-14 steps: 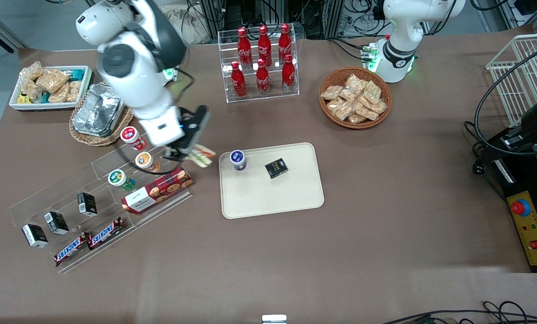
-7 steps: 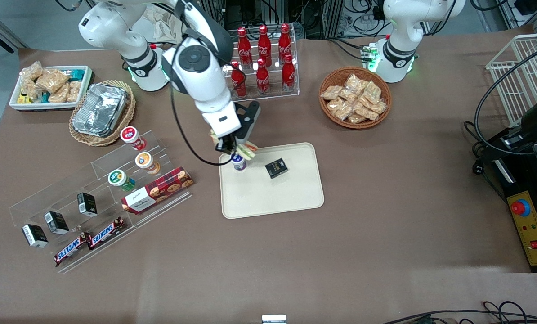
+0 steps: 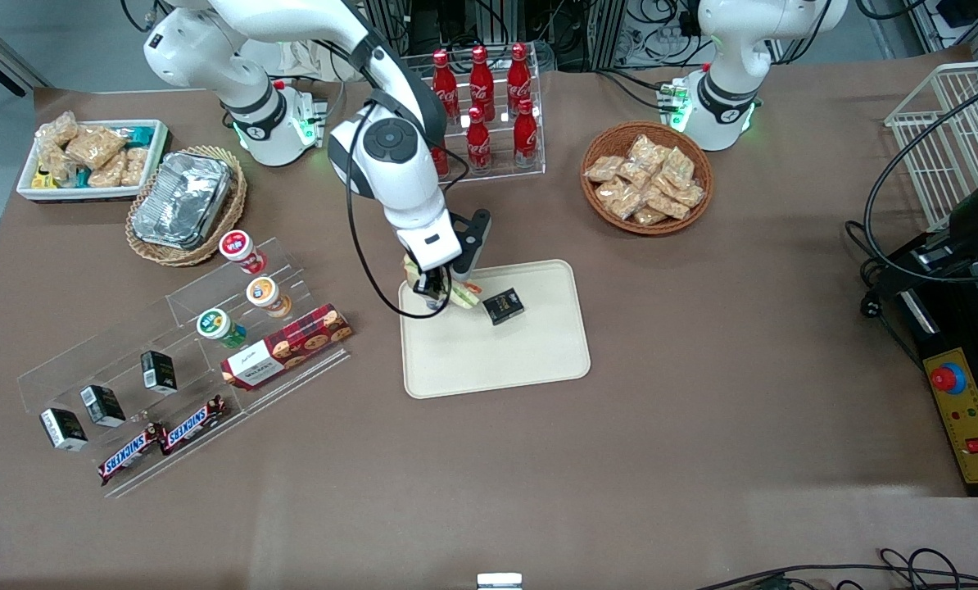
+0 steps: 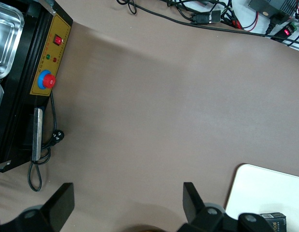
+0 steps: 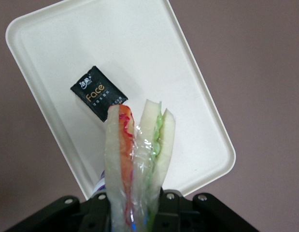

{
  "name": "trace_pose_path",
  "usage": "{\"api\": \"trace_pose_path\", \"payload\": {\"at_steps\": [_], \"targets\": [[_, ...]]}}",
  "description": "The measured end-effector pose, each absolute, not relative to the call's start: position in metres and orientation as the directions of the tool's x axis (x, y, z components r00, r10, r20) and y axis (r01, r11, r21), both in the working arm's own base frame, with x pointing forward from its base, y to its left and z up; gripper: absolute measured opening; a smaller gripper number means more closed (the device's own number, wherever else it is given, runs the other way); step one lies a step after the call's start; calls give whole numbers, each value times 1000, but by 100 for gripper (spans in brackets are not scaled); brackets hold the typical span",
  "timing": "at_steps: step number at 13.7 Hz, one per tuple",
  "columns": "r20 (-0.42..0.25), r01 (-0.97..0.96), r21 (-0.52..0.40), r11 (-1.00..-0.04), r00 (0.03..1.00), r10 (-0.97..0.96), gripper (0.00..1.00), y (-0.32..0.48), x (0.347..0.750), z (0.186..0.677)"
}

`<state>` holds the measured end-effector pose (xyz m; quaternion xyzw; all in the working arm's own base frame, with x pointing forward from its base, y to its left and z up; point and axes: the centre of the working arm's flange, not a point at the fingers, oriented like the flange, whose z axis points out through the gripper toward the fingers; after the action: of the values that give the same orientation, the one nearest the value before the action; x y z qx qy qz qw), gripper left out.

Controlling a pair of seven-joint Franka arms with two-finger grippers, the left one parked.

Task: Place sandwich on tray
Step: 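Carry the sandwich over the cream tray beside the black packet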

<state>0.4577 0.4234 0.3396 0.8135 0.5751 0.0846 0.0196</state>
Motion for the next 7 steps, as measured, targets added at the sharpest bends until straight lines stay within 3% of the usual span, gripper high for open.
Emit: {"api": "trace_pose_path", "payload": {"at_steps": [4, 7], "targets": [[107, 937, 133, -322, 309, 945, 22, 433, 456, 333], [73, 950, 189, -246, 237, 969, 22, 449, 455, 327]]}}
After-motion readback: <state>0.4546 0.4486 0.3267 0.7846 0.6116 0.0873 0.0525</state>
